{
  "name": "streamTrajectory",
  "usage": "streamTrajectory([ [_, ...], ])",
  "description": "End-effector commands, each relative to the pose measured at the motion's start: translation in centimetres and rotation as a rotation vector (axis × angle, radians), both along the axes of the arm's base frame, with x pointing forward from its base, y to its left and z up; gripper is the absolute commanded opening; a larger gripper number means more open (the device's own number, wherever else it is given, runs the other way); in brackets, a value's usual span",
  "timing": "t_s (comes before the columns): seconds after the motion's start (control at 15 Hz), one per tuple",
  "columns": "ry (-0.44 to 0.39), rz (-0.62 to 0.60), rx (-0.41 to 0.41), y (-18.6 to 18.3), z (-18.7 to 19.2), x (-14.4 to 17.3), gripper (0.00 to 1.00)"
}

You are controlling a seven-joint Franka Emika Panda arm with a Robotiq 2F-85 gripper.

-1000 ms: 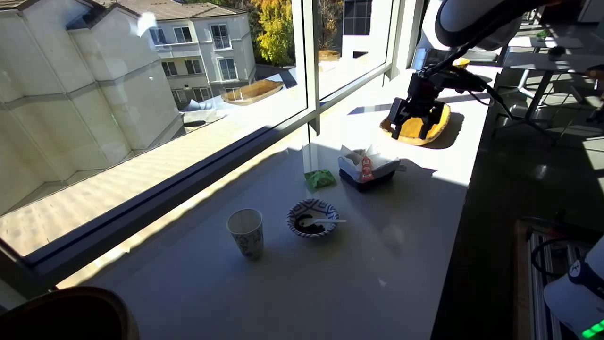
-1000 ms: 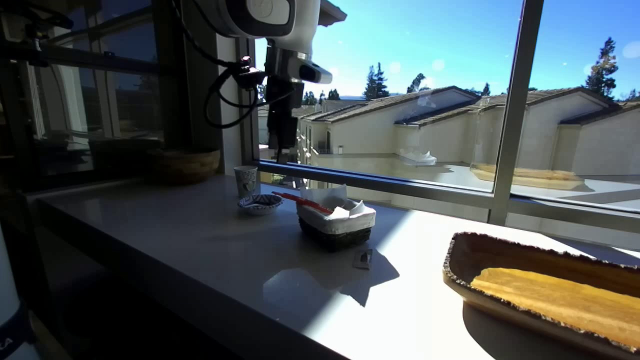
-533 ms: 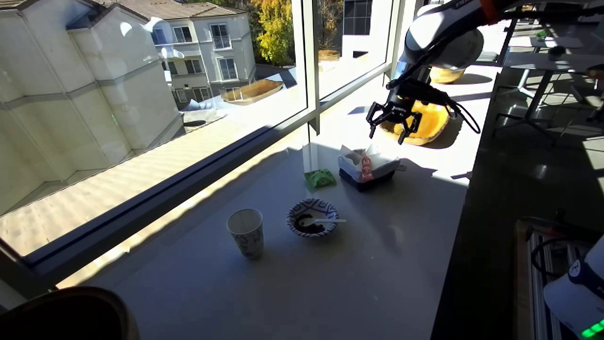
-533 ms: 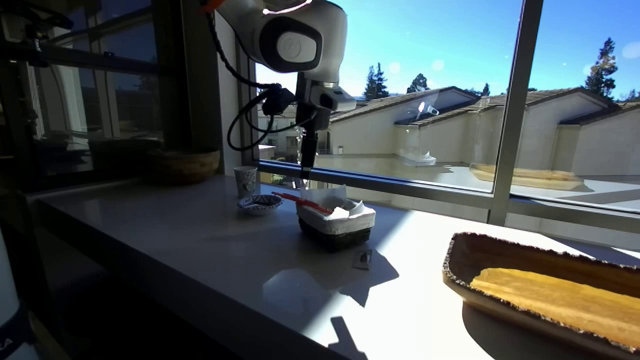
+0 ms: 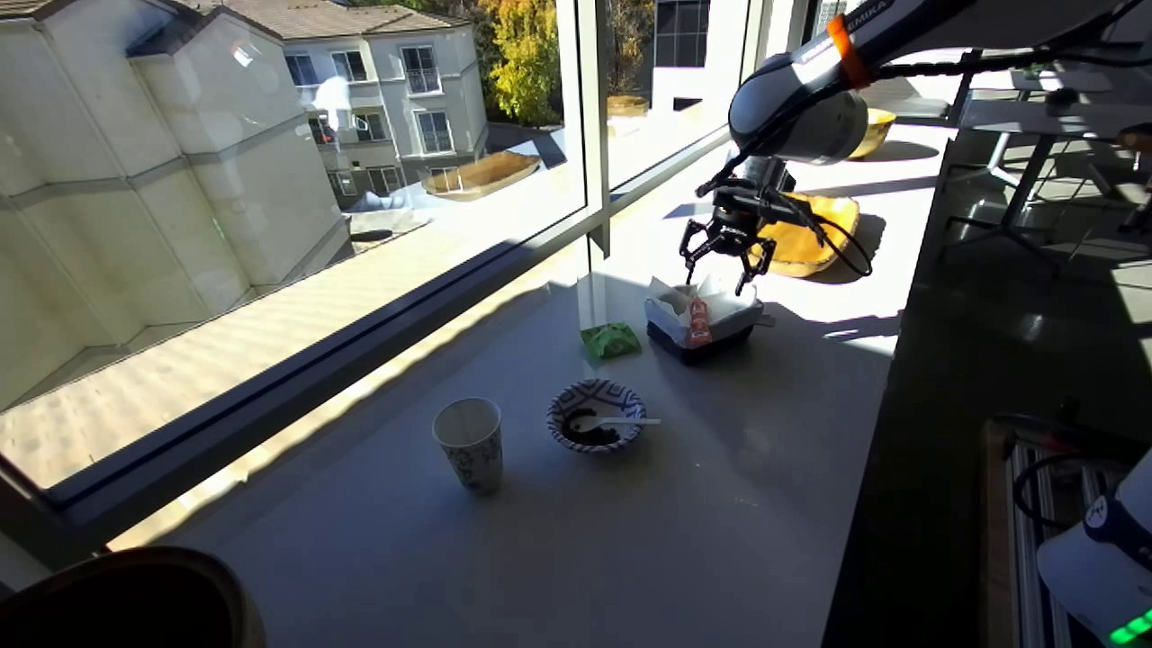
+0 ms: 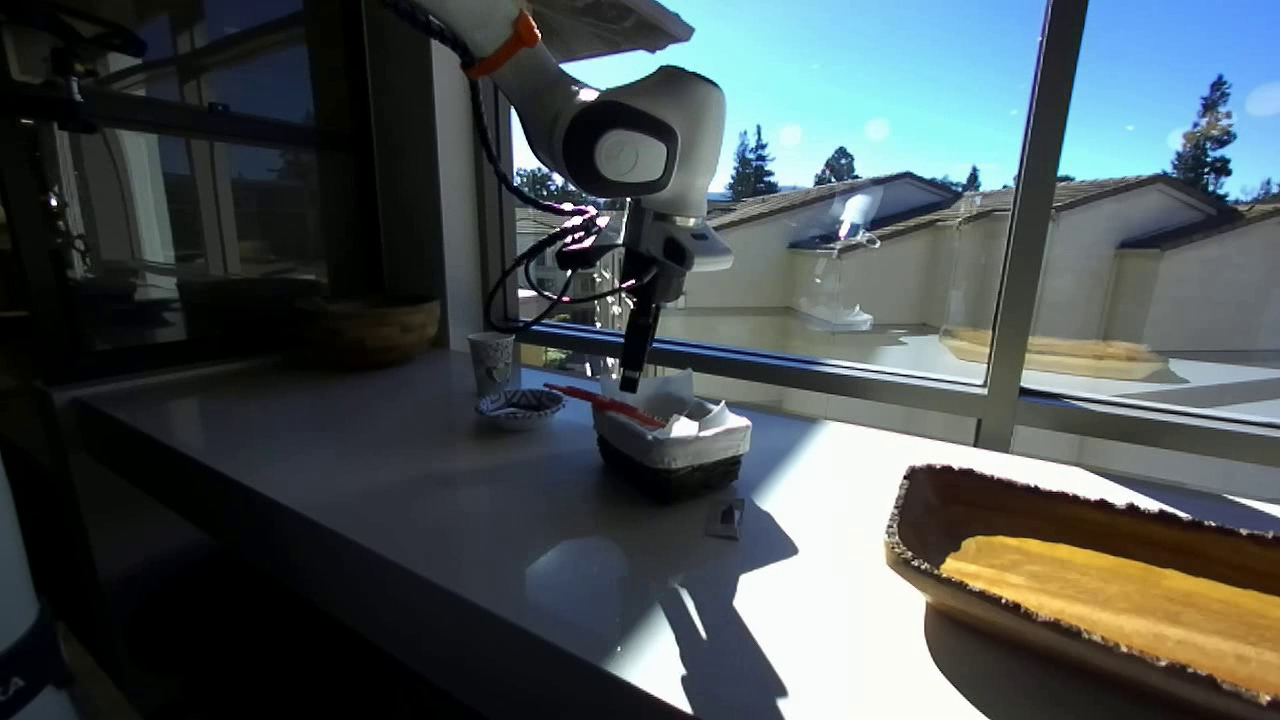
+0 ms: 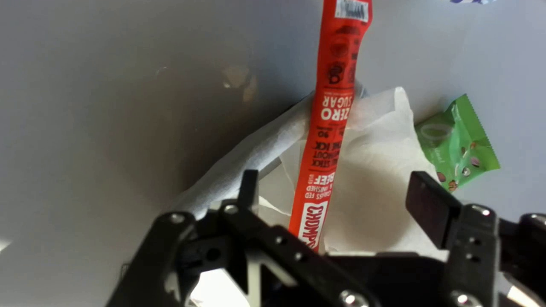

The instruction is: Put the red object directly onto the counter

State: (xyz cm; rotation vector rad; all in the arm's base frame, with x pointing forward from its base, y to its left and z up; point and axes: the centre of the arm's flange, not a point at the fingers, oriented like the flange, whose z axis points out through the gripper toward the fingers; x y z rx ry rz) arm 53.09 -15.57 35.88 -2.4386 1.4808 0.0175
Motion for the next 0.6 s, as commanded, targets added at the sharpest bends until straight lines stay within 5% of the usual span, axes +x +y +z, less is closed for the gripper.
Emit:
streamTrajectory([
  [0.0, 0.016, -0.031, 0.008, -0.6, -1.5, 1.7, 0.58],
  [0.13, 0.021, -0.028, 0.006, -0.9, -2.2, 2.0, 0.48],
  [0.4, 0.041, -0.028, 0.001, -0.9, -3.3, 2.4, 0.45],
  [0.47, 0.047, -0.025, -0.002, -0.9, -3.6, 2.5, 0.36],
  [0.53, 0.055, -0.024, -0.003, -0.8, -3.9, 2.5, 0.39],
])
